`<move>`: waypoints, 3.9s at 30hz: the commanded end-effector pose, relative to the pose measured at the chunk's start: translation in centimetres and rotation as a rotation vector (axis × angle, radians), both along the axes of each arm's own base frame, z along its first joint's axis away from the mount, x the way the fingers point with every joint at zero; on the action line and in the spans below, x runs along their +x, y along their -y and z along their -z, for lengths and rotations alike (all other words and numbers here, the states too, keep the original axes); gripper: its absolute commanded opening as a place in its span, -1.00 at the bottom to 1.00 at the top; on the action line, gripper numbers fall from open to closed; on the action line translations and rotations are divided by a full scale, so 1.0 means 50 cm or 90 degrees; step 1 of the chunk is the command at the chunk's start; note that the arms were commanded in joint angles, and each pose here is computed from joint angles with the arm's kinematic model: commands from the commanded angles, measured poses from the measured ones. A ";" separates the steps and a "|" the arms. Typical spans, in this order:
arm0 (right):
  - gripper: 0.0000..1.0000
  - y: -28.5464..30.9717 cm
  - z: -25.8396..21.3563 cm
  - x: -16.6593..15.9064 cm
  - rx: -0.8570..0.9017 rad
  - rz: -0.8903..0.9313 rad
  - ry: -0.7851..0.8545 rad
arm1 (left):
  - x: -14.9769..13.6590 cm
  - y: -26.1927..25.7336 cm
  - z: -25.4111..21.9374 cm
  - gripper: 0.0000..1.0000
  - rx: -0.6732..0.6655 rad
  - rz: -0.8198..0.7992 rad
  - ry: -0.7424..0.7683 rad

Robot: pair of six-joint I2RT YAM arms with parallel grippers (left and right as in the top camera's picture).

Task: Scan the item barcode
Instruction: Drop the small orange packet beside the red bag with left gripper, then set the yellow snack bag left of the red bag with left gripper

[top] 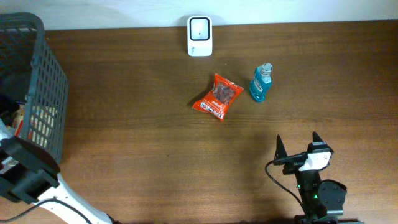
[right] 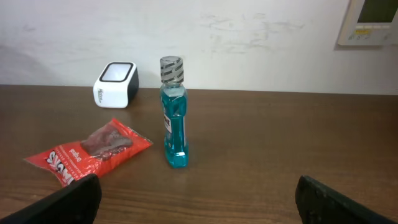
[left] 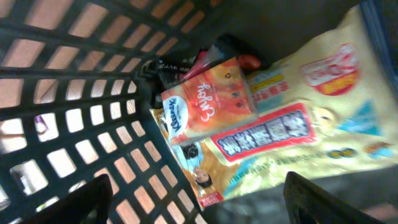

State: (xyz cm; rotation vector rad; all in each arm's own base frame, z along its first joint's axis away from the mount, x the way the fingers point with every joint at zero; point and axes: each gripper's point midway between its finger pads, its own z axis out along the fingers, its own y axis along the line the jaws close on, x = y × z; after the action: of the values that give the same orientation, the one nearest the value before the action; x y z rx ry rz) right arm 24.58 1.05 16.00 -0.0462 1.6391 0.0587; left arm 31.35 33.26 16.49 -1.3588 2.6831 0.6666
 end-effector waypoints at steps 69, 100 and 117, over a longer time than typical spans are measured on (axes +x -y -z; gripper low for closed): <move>0.97 -0.002 0.005 0.000 0.007 -0.002 -0.002 | 0.107 0.533 -0.365 0.98 -0.226 0.400 0.412; 0.97 -0.002 0.005 0.000 0.007 -0.002 -0.002 | 0.012 0.041 -0.001 0.68 -0.122 0.087 0.067; 0.97 -0.002 0.005 0.000 0.007 -0.002 -0.002 | 0.079 0.055 0.219 0.62 -0.244 0.200 0.003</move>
State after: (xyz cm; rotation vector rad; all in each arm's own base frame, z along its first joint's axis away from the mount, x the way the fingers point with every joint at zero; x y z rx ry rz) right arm 24.58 1.05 16.02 -0.0460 1.6380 0.0590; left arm 34.93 31.23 7.23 -0.9898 2.9840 0.1651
